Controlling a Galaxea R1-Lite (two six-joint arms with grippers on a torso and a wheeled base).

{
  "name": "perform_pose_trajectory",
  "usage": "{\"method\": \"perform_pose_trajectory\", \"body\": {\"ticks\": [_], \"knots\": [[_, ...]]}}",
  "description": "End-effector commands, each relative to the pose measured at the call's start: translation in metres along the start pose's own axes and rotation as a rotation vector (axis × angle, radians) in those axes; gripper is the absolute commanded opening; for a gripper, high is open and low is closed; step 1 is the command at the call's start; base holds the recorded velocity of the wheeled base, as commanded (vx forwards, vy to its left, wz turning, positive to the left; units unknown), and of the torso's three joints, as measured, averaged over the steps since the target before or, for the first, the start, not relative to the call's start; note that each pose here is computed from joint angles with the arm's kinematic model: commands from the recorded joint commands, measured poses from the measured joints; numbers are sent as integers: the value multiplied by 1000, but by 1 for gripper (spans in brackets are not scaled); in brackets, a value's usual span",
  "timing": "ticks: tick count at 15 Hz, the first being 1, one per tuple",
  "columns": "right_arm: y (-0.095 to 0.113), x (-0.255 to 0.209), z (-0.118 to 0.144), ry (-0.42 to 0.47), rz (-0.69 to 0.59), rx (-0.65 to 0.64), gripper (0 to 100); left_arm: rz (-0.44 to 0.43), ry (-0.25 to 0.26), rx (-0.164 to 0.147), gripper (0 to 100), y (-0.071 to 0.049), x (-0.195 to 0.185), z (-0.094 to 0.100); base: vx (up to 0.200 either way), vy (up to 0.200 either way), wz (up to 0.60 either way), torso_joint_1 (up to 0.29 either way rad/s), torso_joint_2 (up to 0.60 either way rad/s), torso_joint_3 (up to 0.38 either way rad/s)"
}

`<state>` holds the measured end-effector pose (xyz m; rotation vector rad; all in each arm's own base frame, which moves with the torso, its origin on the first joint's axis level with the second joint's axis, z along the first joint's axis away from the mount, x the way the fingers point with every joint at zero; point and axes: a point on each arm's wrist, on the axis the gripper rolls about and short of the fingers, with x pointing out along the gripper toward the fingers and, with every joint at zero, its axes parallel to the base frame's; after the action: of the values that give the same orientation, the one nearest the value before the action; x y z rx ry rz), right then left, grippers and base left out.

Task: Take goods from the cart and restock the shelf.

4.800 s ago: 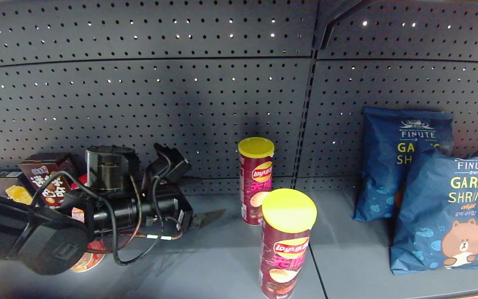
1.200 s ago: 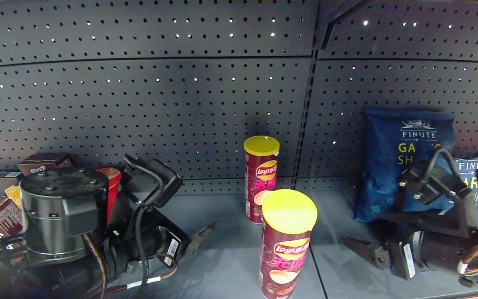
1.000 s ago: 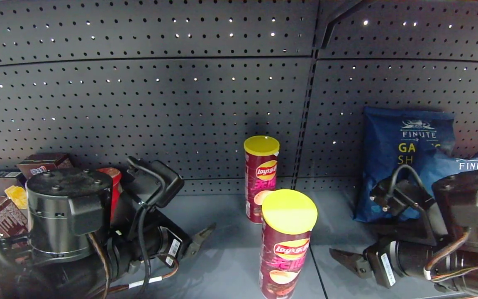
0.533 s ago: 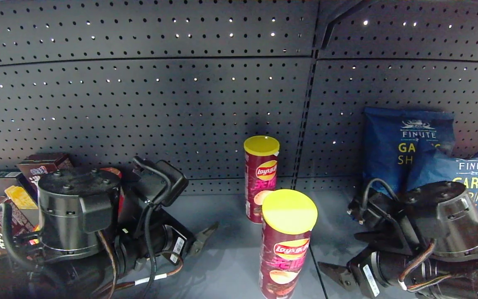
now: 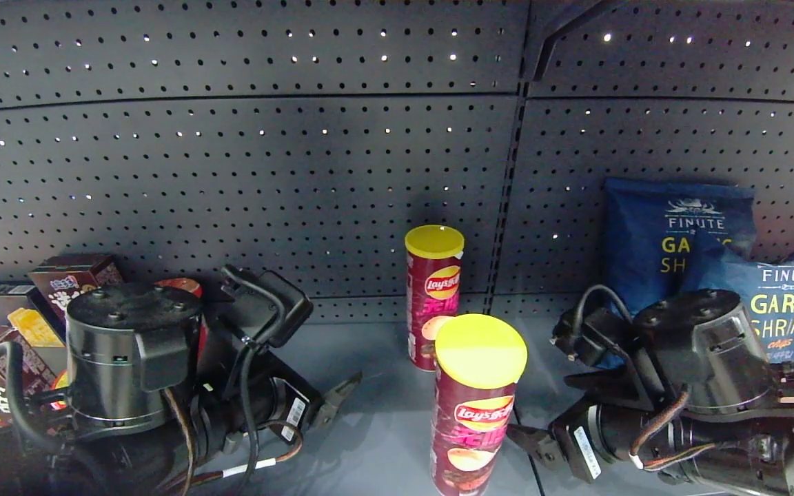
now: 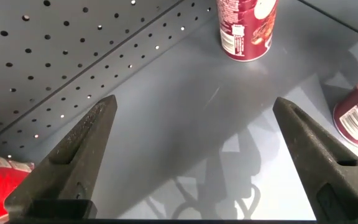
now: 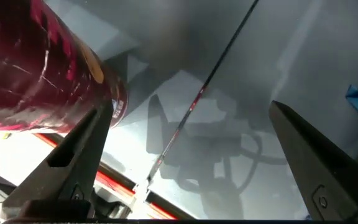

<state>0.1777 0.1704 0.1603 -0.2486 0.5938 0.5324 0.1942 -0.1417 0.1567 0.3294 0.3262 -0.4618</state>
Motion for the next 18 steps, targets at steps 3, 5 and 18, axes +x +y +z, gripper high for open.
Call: {"method": "perform_pose_trajectory", "body": {"ticks": [3,5,18], "knots": [[5,2,1,0,13,-12,100,1,2,1,100,0,0,0,0,0,0,0,0,0],[8,4,3,0,20,-16,100,2,-1,0,100,0,0,0,0,0,0,0,0,0],[9,8,1,15,18,-19,100,2,-10,-2,100,0,-1,-1,0,0,0,0,0,0]]}}
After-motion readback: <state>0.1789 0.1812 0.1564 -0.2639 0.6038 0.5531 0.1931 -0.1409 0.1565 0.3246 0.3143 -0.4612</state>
